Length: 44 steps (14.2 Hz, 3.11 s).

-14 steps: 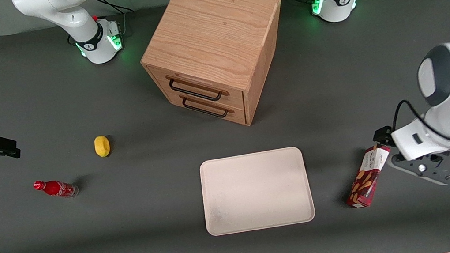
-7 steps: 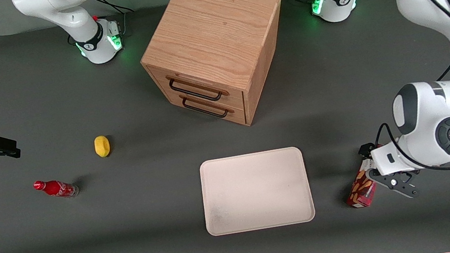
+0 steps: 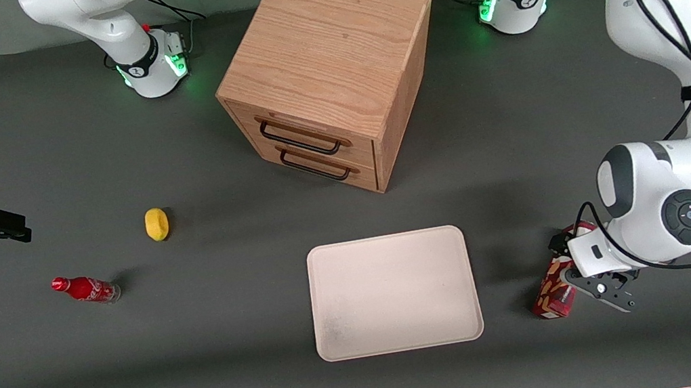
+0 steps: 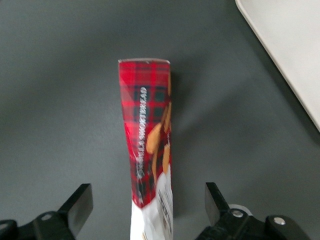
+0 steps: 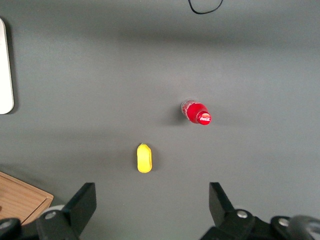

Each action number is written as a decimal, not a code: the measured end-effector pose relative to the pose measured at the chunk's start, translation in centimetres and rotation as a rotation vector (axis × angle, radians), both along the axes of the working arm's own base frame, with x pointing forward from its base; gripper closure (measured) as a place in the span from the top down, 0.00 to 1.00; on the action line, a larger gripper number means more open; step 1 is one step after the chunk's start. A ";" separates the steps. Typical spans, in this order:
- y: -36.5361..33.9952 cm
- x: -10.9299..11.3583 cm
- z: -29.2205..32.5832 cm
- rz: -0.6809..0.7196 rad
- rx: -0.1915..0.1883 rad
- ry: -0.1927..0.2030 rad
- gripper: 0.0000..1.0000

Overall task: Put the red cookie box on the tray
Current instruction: 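Close the left gripper on the end of the shortbread box, then lift the box upright with the left gripper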

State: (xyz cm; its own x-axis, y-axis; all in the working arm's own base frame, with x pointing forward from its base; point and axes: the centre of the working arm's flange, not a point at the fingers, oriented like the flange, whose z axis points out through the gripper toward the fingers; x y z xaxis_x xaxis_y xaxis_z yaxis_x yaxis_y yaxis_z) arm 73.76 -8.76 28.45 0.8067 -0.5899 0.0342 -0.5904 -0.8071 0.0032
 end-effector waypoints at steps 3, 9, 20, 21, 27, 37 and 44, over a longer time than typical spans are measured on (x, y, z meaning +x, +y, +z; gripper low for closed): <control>0.1 0.1 -1.9 0.002 -0.001 0.006 0.97; 0.0 0.2 -2.4 0.001 -0.003 0.004 0.46; 0.0 0.8 2.1 0.002 -0.008 -0.019 0.02; 0.0 0.8 4.4 0.002 -0.010 -0.017 0.02; 0.4 -3.3 20.5 0.010 -0.049 -0.003 0.02; -1.0 -8.3 30.7 0.294 -0.057 0.009 0.02; -14.8 -10.5 29.2 0.716 -0.061 0.054 0.02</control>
